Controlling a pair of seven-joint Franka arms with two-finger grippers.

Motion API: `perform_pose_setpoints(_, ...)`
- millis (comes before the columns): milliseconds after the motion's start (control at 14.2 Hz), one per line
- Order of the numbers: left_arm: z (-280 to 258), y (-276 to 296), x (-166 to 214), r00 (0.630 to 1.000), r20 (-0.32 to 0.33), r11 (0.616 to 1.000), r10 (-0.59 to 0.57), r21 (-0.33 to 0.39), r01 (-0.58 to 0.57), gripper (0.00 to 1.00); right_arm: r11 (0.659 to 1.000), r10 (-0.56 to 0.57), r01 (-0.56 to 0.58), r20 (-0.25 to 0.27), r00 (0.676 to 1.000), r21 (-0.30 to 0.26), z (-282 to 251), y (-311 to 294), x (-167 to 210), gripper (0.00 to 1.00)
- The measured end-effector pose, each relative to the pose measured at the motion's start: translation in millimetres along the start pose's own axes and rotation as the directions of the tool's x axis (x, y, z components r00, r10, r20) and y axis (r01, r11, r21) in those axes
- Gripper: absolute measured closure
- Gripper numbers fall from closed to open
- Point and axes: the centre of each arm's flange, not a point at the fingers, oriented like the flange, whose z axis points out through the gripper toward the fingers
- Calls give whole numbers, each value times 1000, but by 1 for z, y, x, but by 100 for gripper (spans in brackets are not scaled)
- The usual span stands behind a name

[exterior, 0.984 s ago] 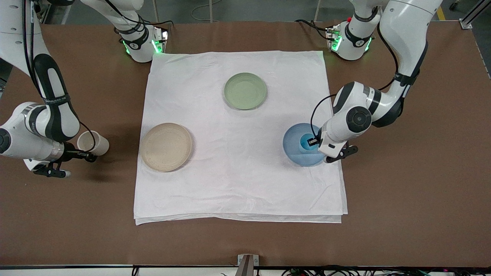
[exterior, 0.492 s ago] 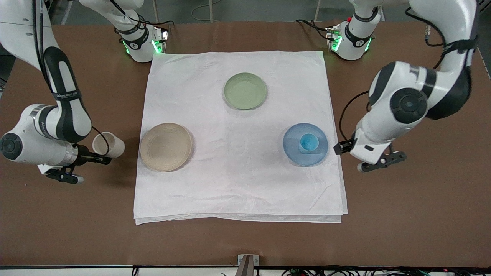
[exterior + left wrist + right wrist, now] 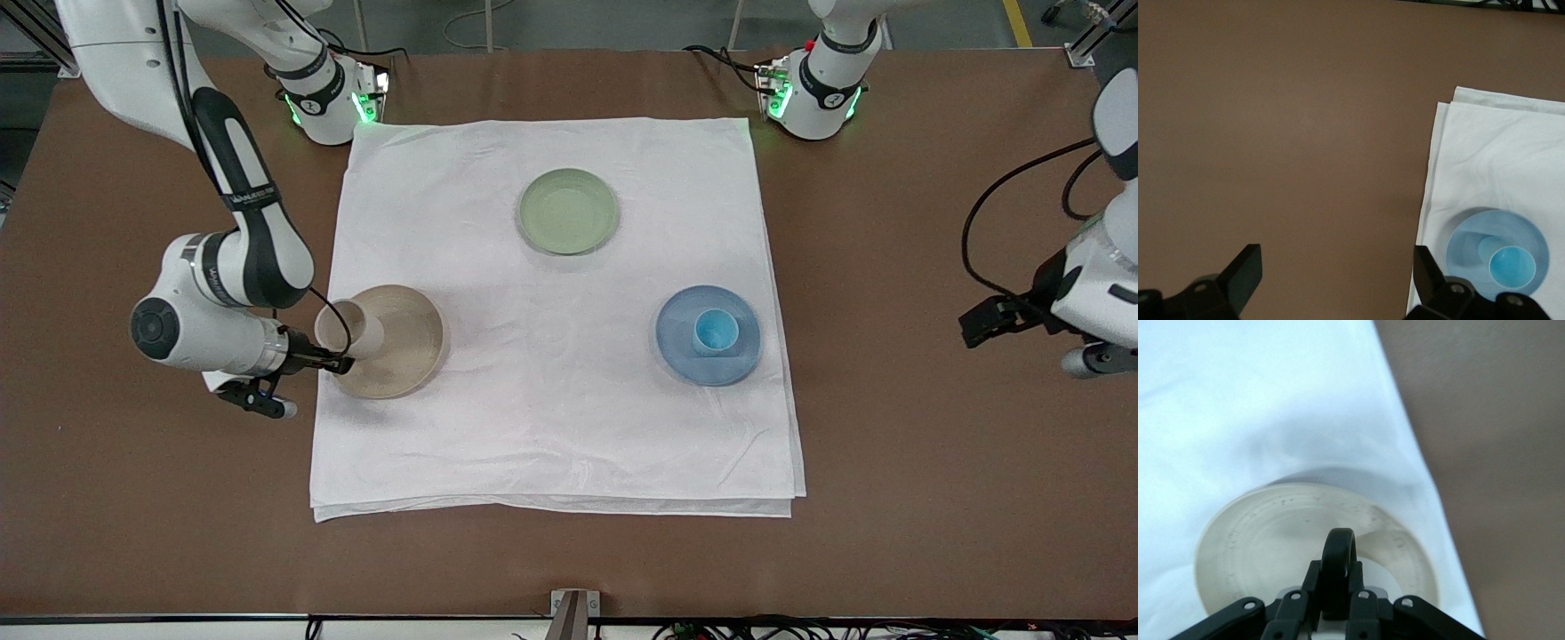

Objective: Place blue cup in blue plate and white mug in gray plate
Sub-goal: 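Lower the white mug onto the beige plate with the right gripper, then open the right gripper and withdraw it from the mug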

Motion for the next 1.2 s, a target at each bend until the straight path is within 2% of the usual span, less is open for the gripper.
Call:
perform_pose_setpoints(211,-39,5,-25,1000,-5,1000,12,-12,-12,0,1000,-4,4,-16,1000,-9,16,-25,-18,81)
perform_pose_setpoints(422,-55,10,-36,1000,-9,999,25,-32,-25,0,1000,4,-4,-20,1000,-12,16,-20,-16,81)
perform_pose_setpoints(562,-57,-4,-44,999,20,998,46,-54,-45,0,1000,12,-12,-24,1000,-12,14,-15,-14,65)
perform_pose_setpoints(773,-62,-25,-65,997,69,997,41,-62,-37,0,1000,9,-9,-24,1000,-7,3,-19,-12,35)
perform_pose_setpoints(984,-68,-32,-81,996,80,997,36,-66,-31,0,1000,-3,3,5,1000,-13,-45,-22,0,7)
perform_pose_setpoints(1055,-68,-30,-83,996,80,997,41,-67,-35,0,999,-35,35,2,999,-34,-70,-18,7,0)
perform_pose_setpoints(1195,-66,-22,-84,995,84,997,55,-68,-49,0,989,-112,112,-3,994,-99,-118,1,20,0)
